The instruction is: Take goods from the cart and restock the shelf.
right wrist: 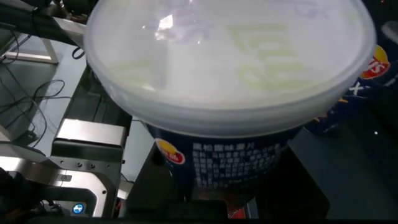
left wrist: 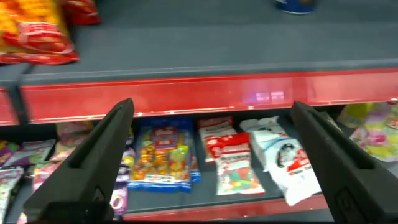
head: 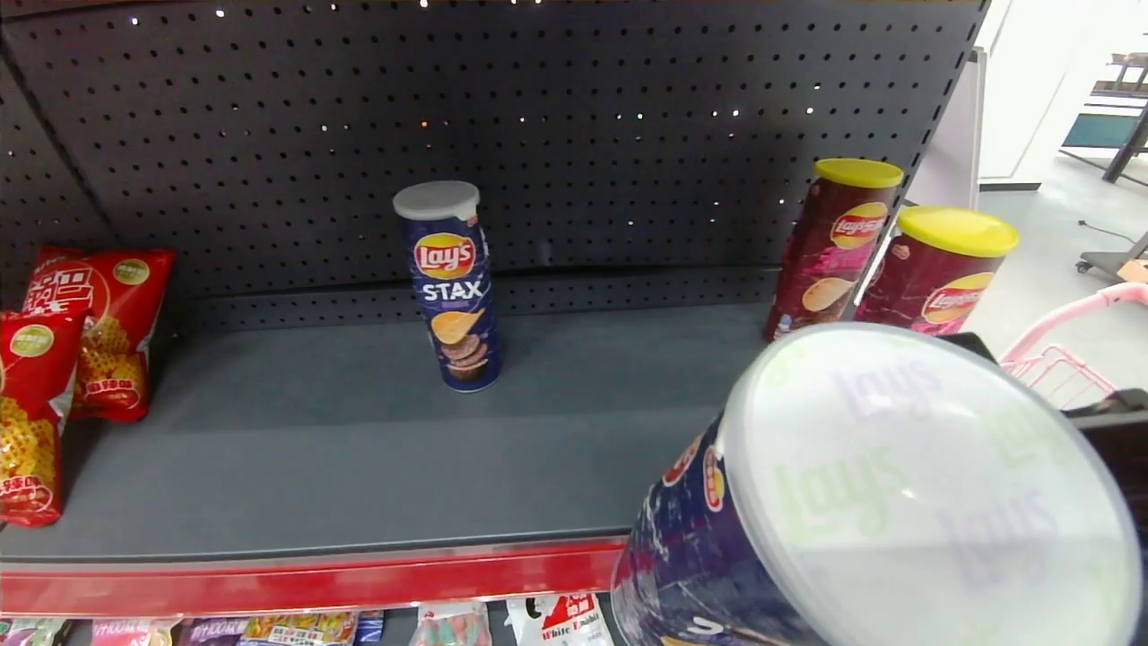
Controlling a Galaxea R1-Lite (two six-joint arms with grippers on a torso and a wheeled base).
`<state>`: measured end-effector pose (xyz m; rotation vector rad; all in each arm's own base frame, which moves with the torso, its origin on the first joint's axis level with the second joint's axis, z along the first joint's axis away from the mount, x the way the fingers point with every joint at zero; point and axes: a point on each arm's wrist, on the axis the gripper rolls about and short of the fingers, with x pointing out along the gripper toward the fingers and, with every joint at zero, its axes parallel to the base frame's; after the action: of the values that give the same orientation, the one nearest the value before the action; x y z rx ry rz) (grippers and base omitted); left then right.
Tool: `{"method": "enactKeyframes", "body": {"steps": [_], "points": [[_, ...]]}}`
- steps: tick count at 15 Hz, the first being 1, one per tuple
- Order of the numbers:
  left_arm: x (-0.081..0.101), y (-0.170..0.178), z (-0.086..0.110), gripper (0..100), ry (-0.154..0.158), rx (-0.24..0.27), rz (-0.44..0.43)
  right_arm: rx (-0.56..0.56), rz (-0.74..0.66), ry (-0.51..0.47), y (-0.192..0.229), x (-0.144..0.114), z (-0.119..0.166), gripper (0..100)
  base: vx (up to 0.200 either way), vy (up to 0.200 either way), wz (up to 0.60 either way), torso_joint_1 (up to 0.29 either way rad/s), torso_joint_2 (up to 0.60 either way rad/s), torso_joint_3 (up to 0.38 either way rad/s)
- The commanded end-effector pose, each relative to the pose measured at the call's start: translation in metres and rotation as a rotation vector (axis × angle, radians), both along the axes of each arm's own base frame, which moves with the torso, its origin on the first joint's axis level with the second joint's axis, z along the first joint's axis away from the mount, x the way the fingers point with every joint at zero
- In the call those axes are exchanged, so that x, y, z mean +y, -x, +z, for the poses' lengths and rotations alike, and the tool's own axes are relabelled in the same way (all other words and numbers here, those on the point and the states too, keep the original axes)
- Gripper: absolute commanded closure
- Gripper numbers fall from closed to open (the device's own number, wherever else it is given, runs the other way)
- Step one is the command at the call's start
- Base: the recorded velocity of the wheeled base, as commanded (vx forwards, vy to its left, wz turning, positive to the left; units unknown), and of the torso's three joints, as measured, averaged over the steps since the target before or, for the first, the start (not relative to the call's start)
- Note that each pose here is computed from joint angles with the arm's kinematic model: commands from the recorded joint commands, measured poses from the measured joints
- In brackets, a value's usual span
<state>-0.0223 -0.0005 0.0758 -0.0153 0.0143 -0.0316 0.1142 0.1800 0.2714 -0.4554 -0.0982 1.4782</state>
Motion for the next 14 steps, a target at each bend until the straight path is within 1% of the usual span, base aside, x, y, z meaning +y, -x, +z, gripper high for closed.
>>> {"method": "enactKeyframes", "body": {"steps": [1,3,11,14], "points": [[0.0000,0.0000,0.0000,0,0.000,0.000,-0.001,0.004,0.001,0.008,0.0020,-0.0027,-0.0035,100,0.000,0.200,0.00,0.002,0.00,-0.002],[0.0000,0.0000,0.0000,0,0.000,0.000,-0.001,0.005,0.001,0.009,0.0028,-0.0038,-0.0046,100,0.000,0.200,0.00,-0.002,0.00,0.002],[0.0000,0.0000,0.0000,0,0.000,0.000,-0.001,0.007,0.000,0.012,0.0031,-0.0048,-0.0054,100,0.000,0.000,0.00,0.000,0.00,0.000],[0.0000,0.0000,0.0000,0,-0.001,0.000,-0.001,0.016,0.000,0.025,0.0036,-0.0055,-0.0107,100,0.000,0.000,0.00,0.000,0.00,0.000]]}}
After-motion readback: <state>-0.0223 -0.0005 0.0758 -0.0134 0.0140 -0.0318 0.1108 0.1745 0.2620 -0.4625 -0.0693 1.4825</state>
